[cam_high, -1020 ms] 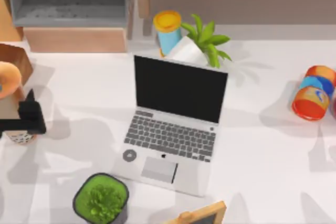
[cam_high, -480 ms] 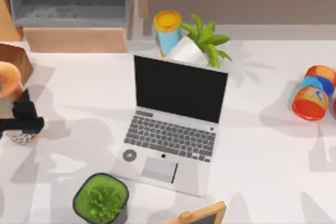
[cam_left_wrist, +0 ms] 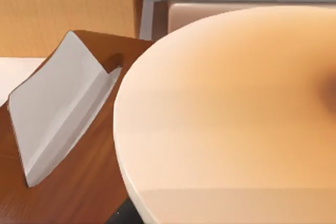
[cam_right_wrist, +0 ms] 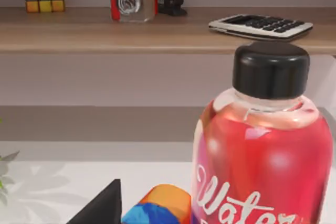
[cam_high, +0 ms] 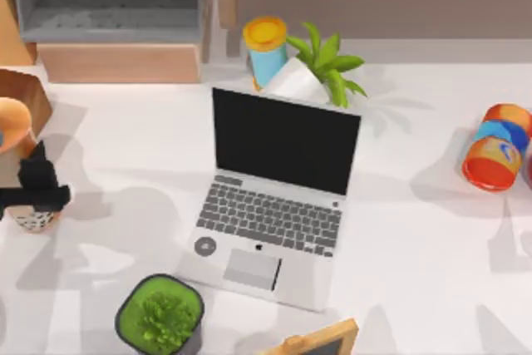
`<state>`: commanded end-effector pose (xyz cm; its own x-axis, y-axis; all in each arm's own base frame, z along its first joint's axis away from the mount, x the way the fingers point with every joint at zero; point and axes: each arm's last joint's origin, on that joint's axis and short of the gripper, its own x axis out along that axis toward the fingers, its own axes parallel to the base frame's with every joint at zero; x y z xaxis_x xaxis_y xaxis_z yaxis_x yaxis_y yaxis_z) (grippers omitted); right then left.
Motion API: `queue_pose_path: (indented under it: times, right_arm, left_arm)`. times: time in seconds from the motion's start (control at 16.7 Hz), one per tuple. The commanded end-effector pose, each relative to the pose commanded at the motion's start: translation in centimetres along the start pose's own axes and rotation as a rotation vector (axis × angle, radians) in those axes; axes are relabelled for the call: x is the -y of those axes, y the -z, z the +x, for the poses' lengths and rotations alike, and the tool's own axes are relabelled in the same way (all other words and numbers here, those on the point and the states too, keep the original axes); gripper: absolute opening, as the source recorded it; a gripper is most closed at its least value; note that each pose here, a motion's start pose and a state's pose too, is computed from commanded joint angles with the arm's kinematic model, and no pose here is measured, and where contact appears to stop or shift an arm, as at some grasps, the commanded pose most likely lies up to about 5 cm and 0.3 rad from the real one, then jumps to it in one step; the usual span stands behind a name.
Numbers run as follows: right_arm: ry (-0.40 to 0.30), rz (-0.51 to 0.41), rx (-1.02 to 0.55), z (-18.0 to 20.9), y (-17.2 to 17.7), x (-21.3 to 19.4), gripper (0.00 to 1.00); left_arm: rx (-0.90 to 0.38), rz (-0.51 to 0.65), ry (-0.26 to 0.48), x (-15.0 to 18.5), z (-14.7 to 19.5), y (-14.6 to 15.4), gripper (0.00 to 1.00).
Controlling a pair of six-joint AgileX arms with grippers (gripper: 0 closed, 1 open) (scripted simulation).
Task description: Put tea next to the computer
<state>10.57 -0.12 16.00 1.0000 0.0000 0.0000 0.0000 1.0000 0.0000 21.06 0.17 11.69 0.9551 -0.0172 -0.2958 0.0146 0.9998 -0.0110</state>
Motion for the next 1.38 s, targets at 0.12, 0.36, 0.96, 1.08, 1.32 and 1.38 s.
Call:
queue_pose_path:
  times: [0.12,0.36,0.96,1.08,1.32,1.38]
  right_arm:
    - [0.0,0.0,0.0,0.0,0.0,0.0,1.0]
    - [0.0,0.0,0.0,0.0,0.0,0.0,1.0]
    - [0.0,0.0,0.0,0.0,0.0,0.0,1.0]
    - [0.0,0.0,0.0,0.0,0.0,0.0,1.0]
    - [0.0,0.0,0.0,0.0,0.0,0.0,1.0]
    - [0.0,0.0,0.0,0.0,0.0,0.0,1.0]
  left_arm:
    - [0.0,0.0,0.0,0.0,0.0,0.0,0.0]
    - [0.0,0.0,0.0,0.0,0.0,0.0,0.0]
    - [-0.002,0.002,-0.001,0.0,-0.3,-0.9,0.0]
    - [-0.007,0.003,-0.001,0.0,-0.3,-0.8,0.0]
    - [0.073,-0.011,0.006,0.7,0.2,-2.8,0.0]
    - [0.099,-0.022,0.01,1.2,0.6,-3.7,0.0]
